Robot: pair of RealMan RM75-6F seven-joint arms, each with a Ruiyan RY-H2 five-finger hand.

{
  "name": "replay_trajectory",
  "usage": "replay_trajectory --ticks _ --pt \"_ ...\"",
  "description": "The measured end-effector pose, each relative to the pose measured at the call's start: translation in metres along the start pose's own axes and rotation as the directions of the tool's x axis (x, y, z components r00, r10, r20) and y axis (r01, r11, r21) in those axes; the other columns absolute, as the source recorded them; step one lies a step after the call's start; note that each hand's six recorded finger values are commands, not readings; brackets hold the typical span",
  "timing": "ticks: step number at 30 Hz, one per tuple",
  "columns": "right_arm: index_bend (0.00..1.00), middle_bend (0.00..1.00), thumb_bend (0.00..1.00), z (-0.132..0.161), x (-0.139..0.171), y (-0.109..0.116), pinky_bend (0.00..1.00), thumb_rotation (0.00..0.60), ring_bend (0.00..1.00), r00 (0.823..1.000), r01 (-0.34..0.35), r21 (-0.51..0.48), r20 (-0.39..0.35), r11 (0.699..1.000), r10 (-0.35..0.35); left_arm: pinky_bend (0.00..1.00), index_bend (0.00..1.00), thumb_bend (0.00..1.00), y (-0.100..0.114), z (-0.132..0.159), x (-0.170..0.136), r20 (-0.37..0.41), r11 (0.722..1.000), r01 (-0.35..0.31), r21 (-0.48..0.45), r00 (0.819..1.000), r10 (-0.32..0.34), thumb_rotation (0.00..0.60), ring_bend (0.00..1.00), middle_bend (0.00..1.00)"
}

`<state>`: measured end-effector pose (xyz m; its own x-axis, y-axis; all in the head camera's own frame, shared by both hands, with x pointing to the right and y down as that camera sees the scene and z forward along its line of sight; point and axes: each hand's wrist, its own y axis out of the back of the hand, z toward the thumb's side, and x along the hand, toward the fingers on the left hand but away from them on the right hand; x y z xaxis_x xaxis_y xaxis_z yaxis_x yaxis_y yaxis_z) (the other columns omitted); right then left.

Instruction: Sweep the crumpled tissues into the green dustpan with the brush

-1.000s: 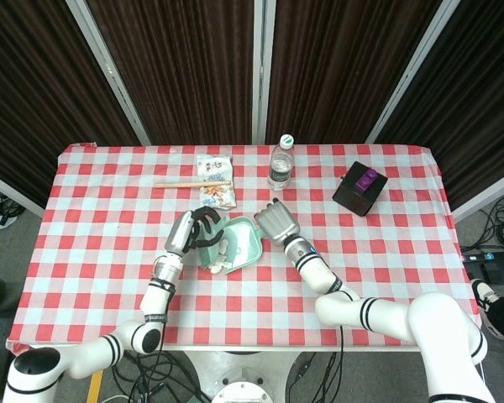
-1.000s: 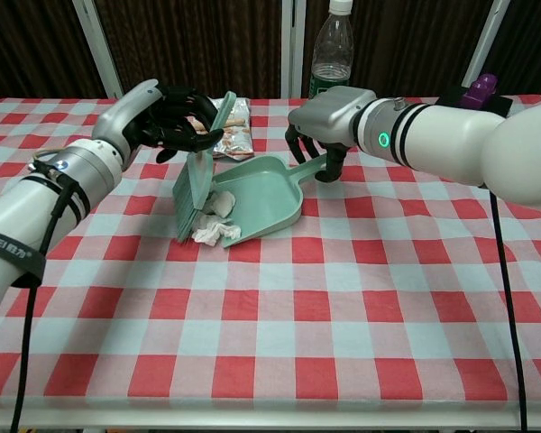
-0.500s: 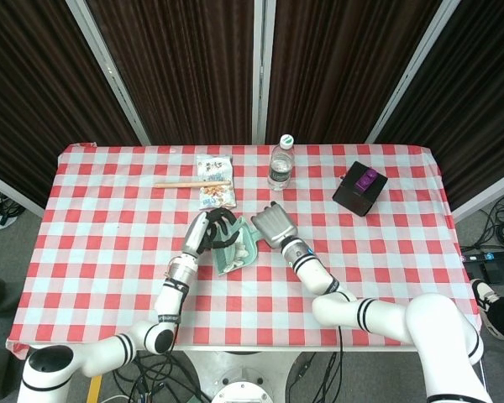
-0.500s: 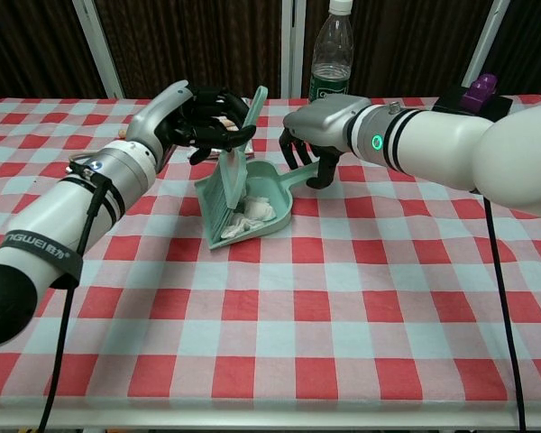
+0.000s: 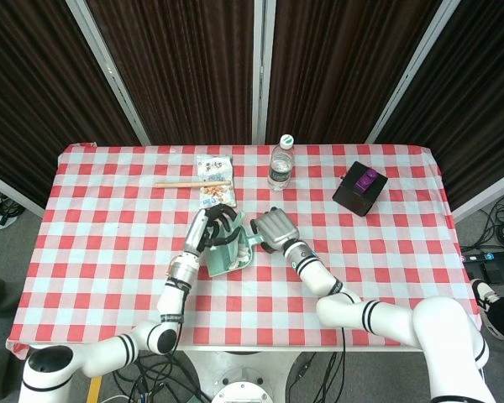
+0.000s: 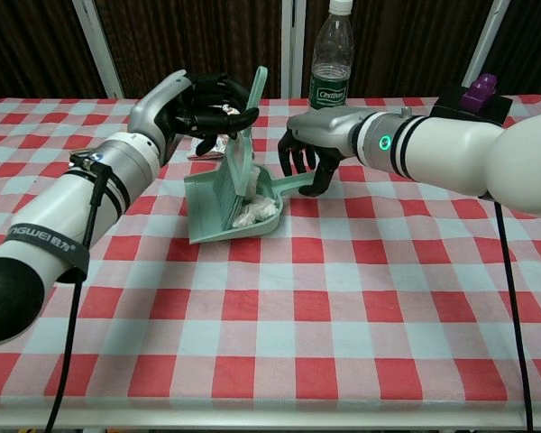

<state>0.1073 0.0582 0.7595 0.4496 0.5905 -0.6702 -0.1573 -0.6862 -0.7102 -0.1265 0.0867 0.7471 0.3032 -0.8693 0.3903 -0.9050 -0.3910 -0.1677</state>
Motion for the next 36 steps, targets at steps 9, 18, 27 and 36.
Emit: replay_trajectory --ticks 9,18,27,36 --pt "0.25 0.38 0.34 -0.004 0.004 -0.002 0.19 0.6 0.22 1.0 -0.009 -0.01 -0.003 1.0 0.009 0.86 0.54 0.53 0.007 -0.004 -0.004 -0.003 1.0 -0.007 0.028 1.0 0.007 0.6 0.59 0.52" --pt "0.04 0.22 0.23 -0.003 0.008 -0.001 0.14 0.6 0.1 1.0 -0.012 -0.008 0.002 1.0 0.012 0.86 0.54 0.53 0.013 -0.002 -0.006 0.006 0.999 -0.018 0.033 1.0 0.018 0.6 0.59 0.52" --pt "0.0 0.16 0.22 -0.022 0.03 0.027 0.12 0.6 0.06 0.999 0.052 0.011 0.013 0.999 -0.052 0.86 0.54 0.53 0.051 0.007 -0.015 0.075 0.991 -0.077 0.108 0.995 0.069 0.6 0.59 0.52" --pt "0.0 0.15 0.22 -0.071 0.085 0.055 0.11 0.6 0.04 0.987 0.139 0.065 0.073 0.988 -0.143 0.86 0.54 0.53 0.104 -0.002 -0.032 0.056 0.894 -0.079 0.44 0.997 0.061 0.6 0.57 0.5"
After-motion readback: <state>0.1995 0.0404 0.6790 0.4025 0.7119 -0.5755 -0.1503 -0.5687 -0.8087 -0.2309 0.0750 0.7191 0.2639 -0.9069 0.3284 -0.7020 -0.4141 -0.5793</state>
